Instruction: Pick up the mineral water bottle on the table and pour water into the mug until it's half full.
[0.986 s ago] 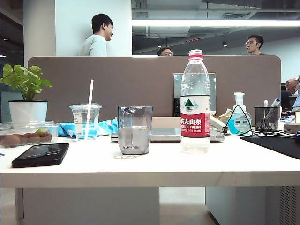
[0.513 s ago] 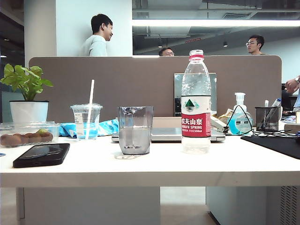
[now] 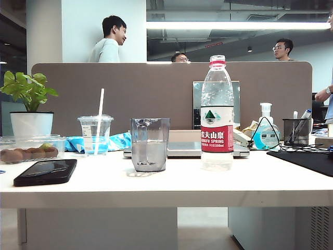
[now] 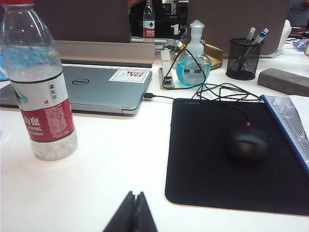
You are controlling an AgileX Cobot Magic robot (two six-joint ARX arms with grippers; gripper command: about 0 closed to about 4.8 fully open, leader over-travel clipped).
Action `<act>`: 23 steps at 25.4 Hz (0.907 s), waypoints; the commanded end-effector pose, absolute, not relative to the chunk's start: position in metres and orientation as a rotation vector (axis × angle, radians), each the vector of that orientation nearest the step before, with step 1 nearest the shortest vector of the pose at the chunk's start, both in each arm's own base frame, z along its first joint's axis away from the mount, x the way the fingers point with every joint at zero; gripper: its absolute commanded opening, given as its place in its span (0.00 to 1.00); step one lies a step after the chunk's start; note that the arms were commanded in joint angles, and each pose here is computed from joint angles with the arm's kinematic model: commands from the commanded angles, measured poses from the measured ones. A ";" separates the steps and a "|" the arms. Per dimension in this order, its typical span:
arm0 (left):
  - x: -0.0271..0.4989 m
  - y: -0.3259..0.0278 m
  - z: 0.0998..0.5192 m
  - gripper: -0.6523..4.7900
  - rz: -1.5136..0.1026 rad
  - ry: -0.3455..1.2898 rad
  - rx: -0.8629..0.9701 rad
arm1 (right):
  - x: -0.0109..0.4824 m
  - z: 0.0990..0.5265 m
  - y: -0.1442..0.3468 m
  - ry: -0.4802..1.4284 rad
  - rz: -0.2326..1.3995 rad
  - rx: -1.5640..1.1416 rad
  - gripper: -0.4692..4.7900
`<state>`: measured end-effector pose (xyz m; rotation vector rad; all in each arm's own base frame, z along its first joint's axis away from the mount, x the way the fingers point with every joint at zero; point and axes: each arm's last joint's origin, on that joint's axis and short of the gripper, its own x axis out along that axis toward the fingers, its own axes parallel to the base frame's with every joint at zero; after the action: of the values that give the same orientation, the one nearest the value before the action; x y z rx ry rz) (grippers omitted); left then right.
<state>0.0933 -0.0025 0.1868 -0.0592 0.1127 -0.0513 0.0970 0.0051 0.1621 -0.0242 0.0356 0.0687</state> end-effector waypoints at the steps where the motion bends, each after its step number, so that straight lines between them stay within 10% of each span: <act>1: 0.092 -0.002 0.179 0.11 -0.042 0.092 -0.058 | 0.097 0.161 0.005 0.033 0.066 -0.024 0.08; 23: 0.096 -0.002 0.149 0.11 -0.043 0.181 -0.063 | 0.097 0.161 0.005 0.033 0.066 -0.024 0.08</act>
<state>0.0960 -0.0018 0.1493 -0.0614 0.1755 -0.0421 0.0970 0.0051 0.1621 -0.0242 0.0356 0.0687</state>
